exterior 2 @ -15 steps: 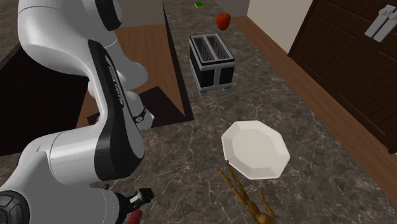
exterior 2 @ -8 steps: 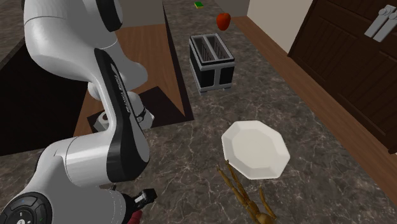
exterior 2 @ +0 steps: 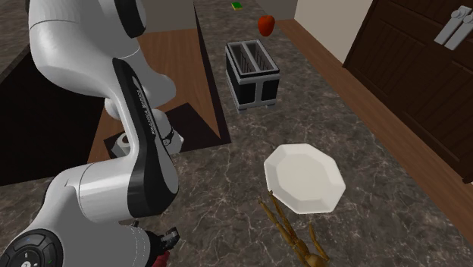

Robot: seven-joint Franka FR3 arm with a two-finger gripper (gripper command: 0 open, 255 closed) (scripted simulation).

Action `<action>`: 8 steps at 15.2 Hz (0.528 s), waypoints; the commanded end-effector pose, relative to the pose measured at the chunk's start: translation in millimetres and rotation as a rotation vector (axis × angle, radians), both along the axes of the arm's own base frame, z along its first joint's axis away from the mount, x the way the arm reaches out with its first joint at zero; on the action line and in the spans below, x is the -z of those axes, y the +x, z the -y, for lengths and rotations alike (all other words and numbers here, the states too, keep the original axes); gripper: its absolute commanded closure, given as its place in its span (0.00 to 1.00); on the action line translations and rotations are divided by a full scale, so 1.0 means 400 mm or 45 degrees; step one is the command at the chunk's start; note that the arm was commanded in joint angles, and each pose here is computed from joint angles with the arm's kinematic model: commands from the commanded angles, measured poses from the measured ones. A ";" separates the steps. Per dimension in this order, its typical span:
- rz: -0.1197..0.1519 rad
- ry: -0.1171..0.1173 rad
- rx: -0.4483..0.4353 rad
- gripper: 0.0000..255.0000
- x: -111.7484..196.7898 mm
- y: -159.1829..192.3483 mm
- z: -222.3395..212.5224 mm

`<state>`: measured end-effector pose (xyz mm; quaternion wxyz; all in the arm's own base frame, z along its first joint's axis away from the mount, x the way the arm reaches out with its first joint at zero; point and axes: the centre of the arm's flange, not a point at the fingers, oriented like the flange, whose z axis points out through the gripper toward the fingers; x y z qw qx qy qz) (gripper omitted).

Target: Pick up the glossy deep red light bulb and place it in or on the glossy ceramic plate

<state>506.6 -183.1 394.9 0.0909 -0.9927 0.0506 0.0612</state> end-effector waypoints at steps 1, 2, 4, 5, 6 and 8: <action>0.000 0.000 0.000 1.00 0.000 0.000 0.000; 0.000 0.000 0.000 1.00 0.000 0.000 0.000; 0.000 0.000 0.000 1.00 0.000 0.000 0.000; 0.000 0.000 0.000 1.00 0.000 0.000 0.000; 0.000 0.000 0.000 1.00 0.000 0.000 0.000; 0.000 0.000 0.000 0.00 0.000 0.000 0.000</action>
